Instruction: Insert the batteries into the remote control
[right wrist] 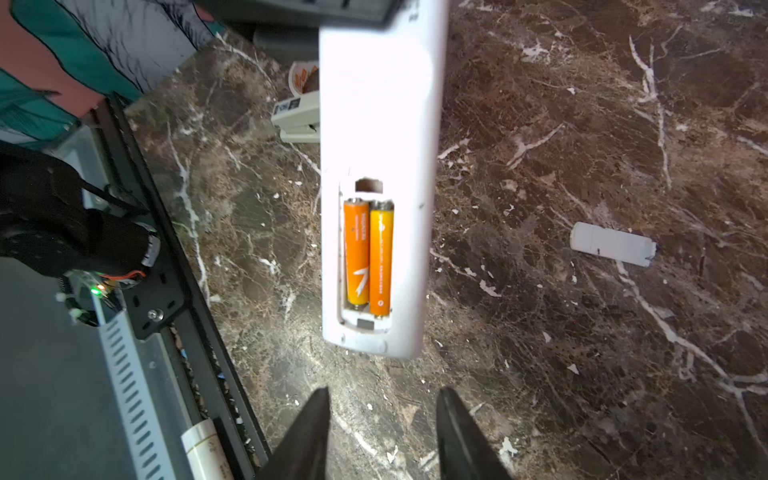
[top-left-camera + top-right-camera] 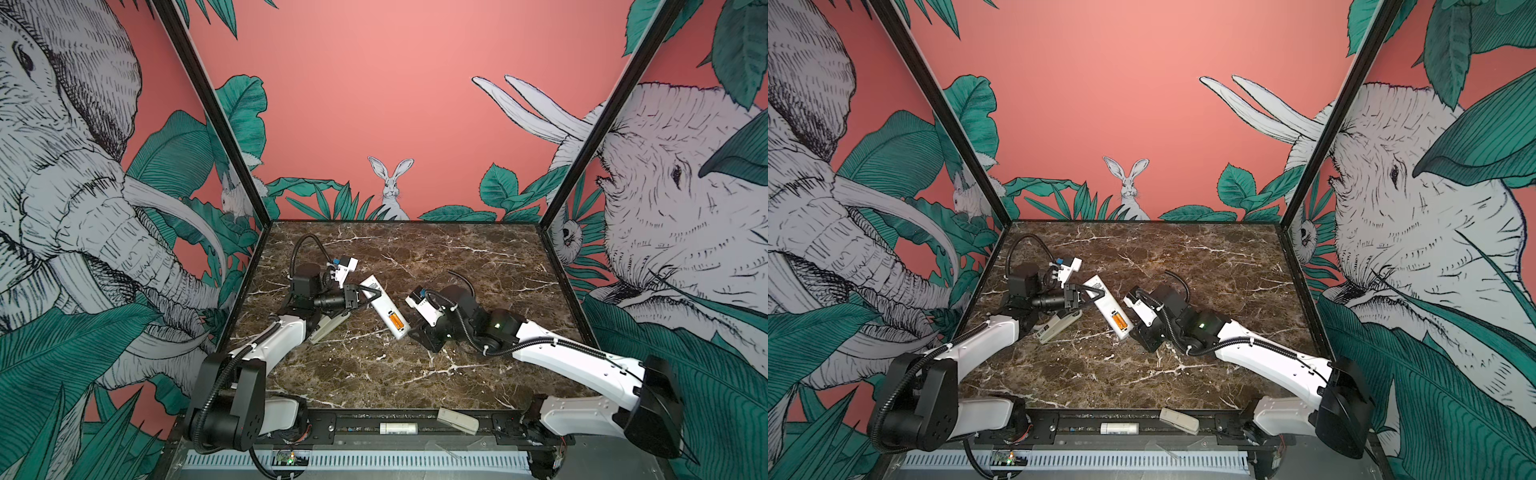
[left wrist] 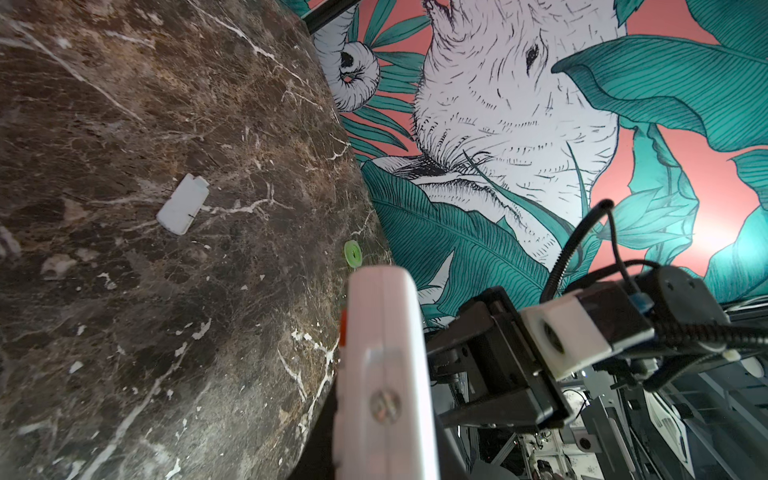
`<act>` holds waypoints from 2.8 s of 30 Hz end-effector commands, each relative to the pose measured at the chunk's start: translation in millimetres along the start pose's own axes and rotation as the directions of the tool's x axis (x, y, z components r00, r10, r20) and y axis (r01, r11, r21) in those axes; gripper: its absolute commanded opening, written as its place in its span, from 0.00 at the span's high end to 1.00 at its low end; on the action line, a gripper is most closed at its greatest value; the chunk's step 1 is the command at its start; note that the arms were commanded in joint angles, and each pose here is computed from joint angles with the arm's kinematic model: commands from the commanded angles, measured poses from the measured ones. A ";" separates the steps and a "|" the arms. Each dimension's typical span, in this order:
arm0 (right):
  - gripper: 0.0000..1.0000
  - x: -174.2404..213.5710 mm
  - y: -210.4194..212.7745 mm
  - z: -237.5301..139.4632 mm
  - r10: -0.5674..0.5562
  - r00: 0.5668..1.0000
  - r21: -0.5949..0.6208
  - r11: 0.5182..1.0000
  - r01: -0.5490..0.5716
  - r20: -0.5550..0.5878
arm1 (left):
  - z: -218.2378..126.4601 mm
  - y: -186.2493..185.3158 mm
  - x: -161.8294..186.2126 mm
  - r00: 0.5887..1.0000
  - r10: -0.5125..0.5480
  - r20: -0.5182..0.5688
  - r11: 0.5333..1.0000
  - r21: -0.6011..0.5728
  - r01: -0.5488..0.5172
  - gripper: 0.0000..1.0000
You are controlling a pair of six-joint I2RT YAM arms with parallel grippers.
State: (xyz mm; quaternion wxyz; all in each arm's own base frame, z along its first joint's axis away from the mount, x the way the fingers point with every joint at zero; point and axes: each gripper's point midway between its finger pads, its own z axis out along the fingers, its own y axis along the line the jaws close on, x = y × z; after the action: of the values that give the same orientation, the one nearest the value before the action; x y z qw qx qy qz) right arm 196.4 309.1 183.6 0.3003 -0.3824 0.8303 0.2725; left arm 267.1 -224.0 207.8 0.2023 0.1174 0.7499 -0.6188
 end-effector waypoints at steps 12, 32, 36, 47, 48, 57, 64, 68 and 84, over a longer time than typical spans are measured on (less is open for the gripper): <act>0.29 -13.9 26.8 -15.6 0.117 0.992 -0.339 0.936 -0.095 0.046 | 12.0 -68.8 21.2 0.973 0.210 -0.098 0.967 0.169 -0.192 1.00; 0.60 -14.5 17.4 4.6 0.144 0.989 -0.327 0.936 -0.129 0.025 | 7.6 -81.8 27.0 0.963 0.249 -0.103 0.955 0.194 -0.226 1.00; 0.61 -19.2 17.6 8.1 0.152 0.988 -0.334 0.933 -0.132 0.033 | 8.1 -81.1 26.2 0.964 0.247 -0.099 0.956 0.190 -0.225 1.00; 0.81 -22.6 -1.7 27.6 0.206 0.979 -0.241 0.950 -0.197 0.011 | 7.5 -82.5 27.4 0.964 0.245 -0.100 0.956 0.191 -0.223 1.00; 0.81 -23.5 -2.6 29.2 0.210 0.978 -0.237 0.950 -0.202 0.007 | 7.4 -82.8 27.5 0.964 0.247 -0.100 0.955 0.193 -0.225 1.00; 0.72 -23.1 -10.6 33.3 0.223 0.975 -0.190 0.957 -0.219 0.003 | 8.0 -76.0 28.2 0.963 0.247 -0.106 0.961 0.155 -0.229 1.00; 0.42 -24.4 -20.4 19.3 0.221 0.974 -0.144 0.966 -0.213 0.045 | 8.0 -52.9 25.5 0.966 0.231 -0.115 0.973 0.027 -0.229 1.00; 0.34 -19.6 -36.8 13.8 0.246 0.968 -0.092 0.966 -0.240 0.057 | 2.2 -36.8 17.9 0.973 0.214 -0.083 0.973 -0.068 -0.219 1.00; 0.37 6.3 -153.3 66.8 0.393 0.919 0.362 0.862 -0.354 -0.038 | -29.0 30.3 15.4 0.987 0.137 -0.081 0.892 -0.422 -0.158 1.00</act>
State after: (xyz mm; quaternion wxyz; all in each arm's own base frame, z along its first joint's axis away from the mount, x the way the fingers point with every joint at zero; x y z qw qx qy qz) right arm 313.9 276.3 110.1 0.2499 -0.1871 0.9291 0.1985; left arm 261.3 -194.6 171.4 0.2383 0.1317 0.8616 -0.4284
